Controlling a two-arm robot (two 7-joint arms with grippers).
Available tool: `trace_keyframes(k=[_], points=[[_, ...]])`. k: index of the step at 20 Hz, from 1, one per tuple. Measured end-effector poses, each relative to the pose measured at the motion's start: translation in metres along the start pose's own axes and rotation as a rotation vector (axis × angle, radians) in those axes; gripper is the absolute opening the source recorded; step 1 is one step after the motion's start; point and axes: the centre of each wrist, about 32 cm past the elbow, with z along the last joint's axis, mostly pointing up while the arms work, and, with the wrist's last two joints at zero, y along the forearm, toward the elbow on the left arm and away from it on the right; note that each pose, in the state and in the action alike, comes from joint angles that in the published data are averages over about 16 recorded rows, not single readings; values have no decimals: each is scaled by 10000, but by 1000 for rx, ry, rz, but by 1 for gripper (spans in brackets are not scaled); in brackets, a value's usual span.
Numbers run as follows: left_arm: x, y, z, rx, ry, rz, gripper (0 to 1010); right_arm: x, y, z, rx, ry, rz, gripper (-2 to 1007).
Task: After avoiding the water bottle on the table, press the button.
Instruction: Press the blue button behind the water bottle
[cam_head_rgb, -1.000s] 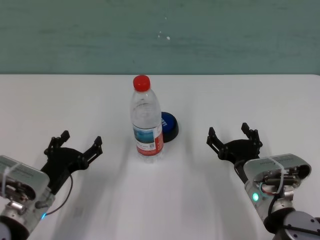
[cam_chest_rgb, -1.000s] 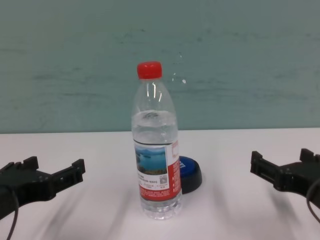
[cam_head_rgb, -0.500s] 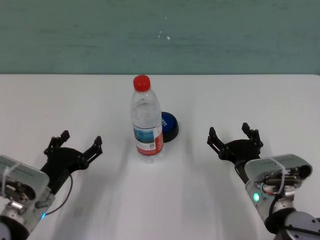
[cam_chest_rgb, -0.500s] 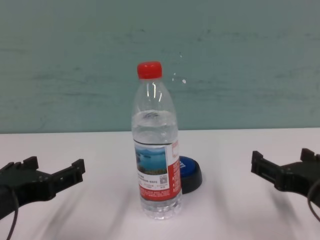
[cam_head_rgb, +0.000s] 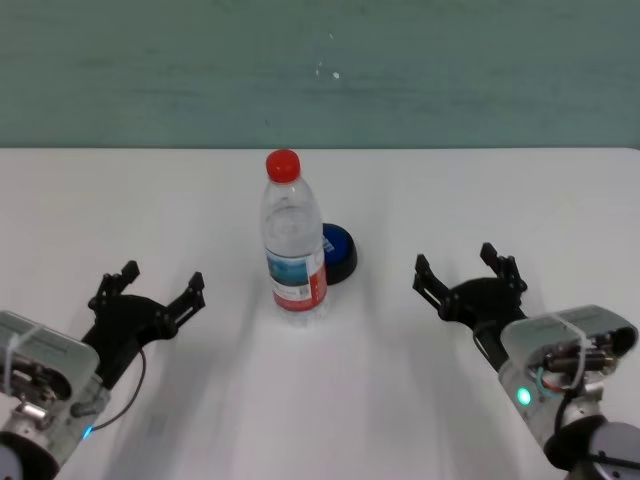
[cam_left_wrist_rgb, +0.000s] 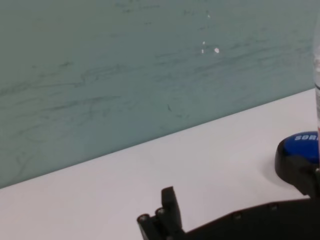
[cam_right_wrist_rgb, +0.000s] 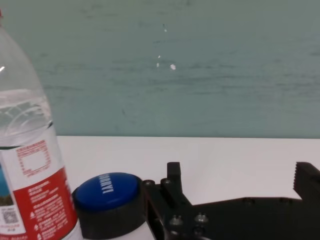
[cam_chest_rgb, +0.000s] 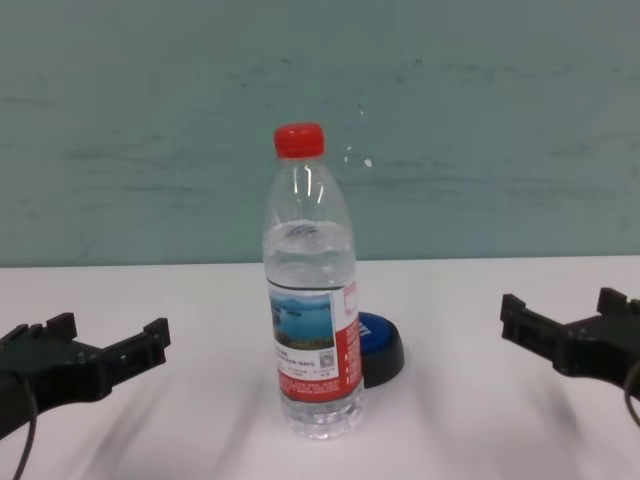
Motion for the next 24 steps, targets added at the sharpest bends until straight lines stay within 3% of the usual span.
trace_keyframes(k=[13, 18, 24], points=[[0, 0, 0, 0, 0, 0, 1000, 300, -11, 159, -77, -7, 125, 1004], [0, 0, 0, 0, 0, 0, 1000, 358, 7, 225, -94, -10, 176, 1004], [0, 0, 0, 0, 0, 0, 1000, 384, 68, 276, -89, -4, 226, 1004]])
